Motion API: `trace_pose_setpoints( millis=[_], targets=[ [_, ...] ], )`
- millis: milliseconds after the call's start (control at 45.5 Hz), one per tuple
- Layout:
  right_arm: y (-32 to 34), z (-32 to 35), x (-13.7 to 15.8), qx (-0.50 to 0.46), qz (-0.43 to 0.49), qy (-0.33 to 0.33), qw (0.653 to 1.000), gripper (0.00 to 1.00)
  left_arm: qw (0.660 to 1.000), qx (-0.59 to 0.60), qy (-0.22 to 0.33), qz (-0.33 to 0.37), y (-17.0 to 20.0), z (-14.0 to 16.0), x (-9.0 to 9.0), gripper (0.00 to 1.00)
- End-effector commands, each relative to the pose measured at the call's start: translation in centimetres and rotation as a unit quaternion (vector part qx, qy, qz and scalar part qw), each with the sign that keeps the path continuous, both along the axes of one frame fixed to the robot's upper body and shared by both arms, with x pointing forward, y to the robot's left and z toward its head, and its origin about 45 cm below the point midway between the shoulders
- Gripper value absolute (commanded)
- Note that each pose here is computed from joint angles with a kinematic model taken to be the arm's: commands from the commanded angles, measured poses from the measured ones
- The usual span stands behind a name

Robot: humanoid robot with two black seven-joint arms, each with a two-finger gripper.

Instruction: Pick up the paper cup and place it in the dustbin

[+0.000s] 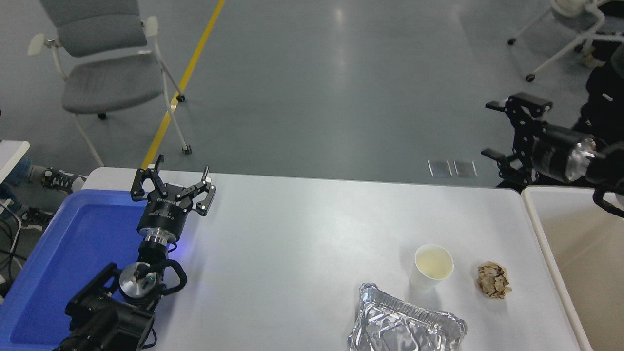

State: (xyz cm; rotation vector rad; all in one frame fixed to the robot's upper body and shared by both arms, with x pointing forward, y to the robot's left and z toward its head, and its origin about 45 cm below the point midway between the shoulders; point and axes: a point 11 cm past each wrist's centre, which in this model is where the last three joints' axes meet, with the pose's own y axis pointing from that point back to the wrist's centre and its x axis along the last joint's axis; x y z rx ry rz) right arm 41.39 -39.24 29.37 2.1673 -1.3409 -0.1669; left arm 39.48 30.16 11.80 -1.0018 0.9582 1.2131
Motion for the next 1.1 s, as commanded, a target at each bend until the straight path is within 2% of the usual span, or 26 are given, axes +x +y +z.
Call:
trace_pose_setpoints(
  millis=[0,264,484,791,945,1077],
  targets=[
    [-3.5,5.1,-1.5,-0.179,0.029,0.026,0.983,1.00,1.000,0.001,0.000,0.000,0.0,0.0,0.0,0.99],
    [0.8,8.3,-4.0,-0.307,0.132,0.071,0.940,1.00,1.000,0.001,0.000,-0.001,0.0,0.0,0.0,0.99],
    [5.2,11.7,-5.3,-0.421,0.210,0.089,0.878,1.00,1.000,0.000,0.000,0.000,0.0,0.0,0.0,0.99],
    [10.8,12.7,-6.9,-0.462,0.313,0.147,0.817,1.00,1.000,0.000,0.000,0.000,0.0,0.0,0.0,0.99],
    [11.7,11.9,-7.2,-0.474,0.335,0.172,0.796,1.00,1.000,0.000,0.000,0.000,0.0,0.0,0.0,0.99],
    [11.8,10.8,-7.1,-0.471,0.342,0.183,0.792,1.00,1.000,0.000,0.000,0.000,0.0,0.0,0.0,0.99]
  ],
)
